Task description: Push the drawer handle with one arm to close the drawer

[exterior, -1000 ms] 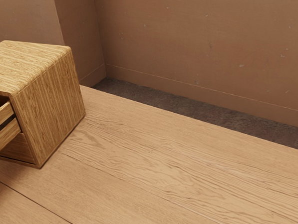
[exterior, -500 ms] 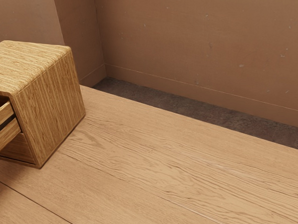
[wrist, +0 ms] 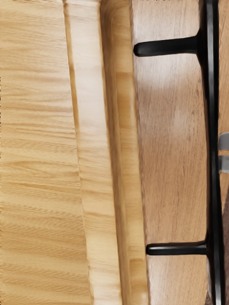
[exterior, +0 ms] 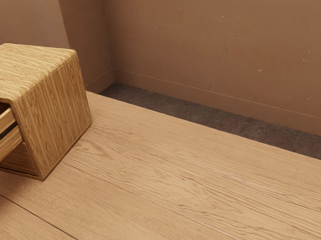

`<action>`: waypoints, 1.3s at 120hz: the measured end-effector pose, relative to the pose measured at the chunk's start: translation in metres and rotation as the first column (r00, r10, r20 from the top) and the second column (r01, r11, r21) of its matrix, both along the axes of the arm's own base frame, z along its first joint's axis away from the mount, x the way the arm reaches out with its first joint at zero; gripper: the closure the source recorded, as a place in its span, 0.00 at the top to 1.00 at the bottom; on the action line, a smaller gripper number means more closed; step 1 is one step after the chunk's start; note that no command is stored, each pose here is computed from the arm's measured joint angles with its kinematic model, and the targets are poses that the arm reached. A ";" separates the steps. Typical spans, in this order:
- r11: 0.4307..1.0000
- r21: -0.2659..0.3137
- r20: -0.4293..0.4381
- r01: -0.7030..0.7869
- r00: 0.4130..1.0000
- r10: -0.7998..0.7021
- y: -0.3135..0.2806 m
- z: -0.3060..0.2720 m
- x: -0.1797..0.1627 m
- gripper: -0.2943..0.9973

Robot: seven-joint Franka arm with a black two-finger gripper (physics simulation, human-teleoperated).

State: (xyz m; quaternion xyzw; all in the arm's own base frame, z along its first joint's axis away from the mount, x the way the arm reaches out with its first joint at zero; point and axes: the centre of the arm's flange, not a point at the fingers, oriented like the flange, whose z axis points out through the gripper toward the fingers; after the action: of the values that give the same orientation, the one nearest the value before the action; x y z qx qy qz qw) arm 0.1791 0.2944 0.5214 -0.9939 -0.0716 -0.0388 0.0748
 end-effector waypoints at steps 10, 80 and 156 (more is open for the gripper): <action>1.000 0.001 0.008 0.014 1.000 -0.014 0.001 0.001 0.011 0.16; 0.997 0.002 0.040 0.077 0.996 -0.077 0.017 0.001 0.091 0.17; 0.994 0.020 0.062 0.104 0.992 -0.105 0.031 0.004 0.155 0.16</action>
State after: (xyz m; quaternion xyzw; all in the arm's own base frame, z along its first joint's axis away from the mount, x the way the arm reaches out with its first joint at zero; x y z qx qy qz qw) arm 0.3339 0.3253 0.5253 -0.9939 -0.0213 -0.0747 0.0788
